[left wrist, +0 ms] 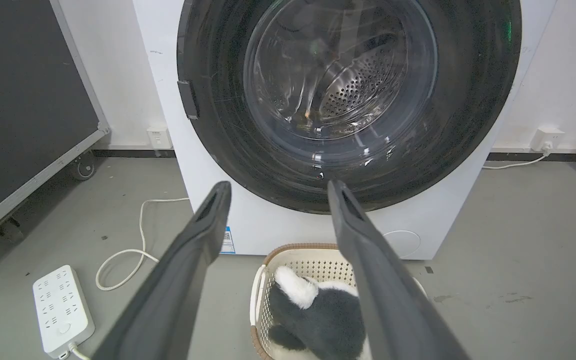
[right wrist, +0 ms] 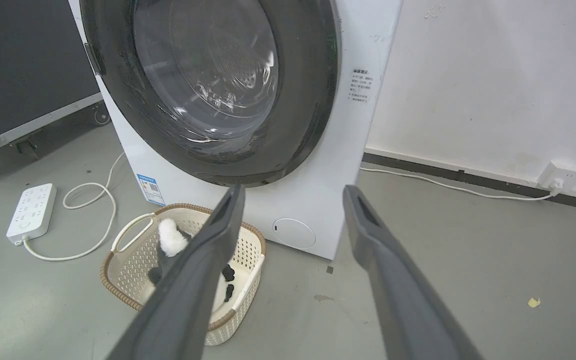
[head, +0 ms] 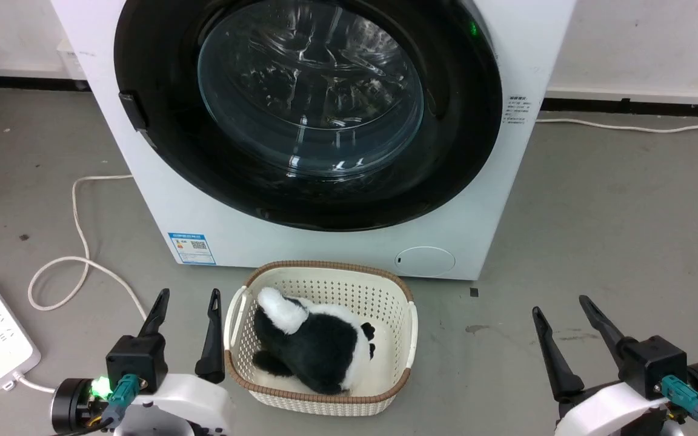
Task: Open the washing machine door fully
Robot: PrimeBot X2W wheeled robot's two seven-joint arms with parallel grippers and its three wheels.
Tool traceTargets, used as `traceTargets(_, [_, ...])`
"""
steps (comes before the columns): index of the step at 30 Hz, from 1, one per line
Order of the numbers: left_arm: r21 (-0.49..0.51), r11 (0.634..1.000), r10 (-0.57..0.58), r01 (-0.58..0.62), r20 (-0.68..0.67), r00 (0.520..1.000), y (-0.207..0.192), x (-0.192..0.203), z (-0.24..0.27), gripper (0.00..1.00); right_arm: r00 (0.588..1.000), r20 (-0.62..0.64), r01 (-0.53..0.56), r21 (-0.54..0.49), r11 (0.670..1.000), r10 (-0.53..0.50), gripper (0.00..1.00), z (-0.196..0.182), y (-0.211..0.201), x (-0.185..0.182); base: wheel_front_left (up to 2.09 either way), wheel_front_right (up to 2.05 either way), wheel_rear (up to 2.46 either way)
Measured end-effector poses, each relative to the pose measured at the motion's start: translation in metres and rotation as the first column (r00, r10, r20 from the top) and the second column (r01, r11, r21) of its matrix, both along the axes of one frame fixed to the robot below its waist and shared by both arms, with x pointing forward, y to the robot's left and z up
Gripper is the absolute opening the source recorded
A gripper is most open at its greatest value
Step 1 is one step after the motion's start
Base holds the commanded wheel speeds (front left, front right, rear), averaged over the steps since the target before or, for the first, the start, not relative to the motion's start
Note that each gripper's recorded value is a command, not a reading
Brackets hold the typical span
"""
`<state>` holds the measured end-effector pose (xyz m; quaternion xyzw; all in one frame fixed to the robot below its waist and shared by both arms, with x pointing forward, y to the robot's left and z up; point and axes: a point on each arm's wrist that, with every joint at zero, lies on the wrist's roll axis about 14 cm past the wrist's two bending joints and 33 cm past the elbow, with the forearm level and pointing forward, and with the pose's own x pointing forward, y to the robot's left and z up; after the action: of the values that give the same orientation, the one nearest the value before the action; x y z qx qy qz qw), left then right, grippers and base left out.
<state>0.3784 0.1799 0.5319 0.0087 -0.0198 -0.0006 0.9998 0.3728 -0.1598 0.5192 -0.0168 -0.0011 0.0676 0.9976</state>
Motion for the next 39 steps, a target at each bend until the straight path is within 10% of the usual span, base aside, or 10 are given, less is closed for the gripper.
traceTargets(1, [0.0,1.0,-0.001,0.001,0.002,1.0,0.0,0.0,0.0,1.0,1.0,0.0,-0.001,0.001,1.0,0.001,0.84,-0.001,0.0,0.0,0.0,0.0,0.0])
traceTargets(2, [-0.001,1.0,-0.002,0.002,0.001,1.0,0.0,0.0,-0.001,1.0,1.0,-0.002,-0.001,0.001,1.0,0.001,0.29,-0.002,0.0,0.001,0.0,0.0,0.0])
traceTargets(3, [-0.004,1.0,-0.002,0.002,0.0,1.0,0.001,0.0,-0.001,1.0,1.0,-0.006,-0.002,0.001,1.0,0.002,0.0,-0.003,0.001,0.001,0.0,0.0,0.0])
traceTargets(21, [-0.023,1.0,0.017,-0.017,-0.013,1.0,0.009,0.009,-0.015,1.0,0.999,0.038,0.005,0.167,0.986,-0.012,0.0,0.021,-0.004,0.052,0.0,0.0,0.0])
traceTargets(39, [-0.036,0.998,0.058,-0.059,-0.035,0.998,0.028,0.025,-0.033,1.0,0.999,-0.003,0.033,0.429,0.902,-0.036,0.0,0.045,-0.016,0.15,0.0,0.0,0.0])
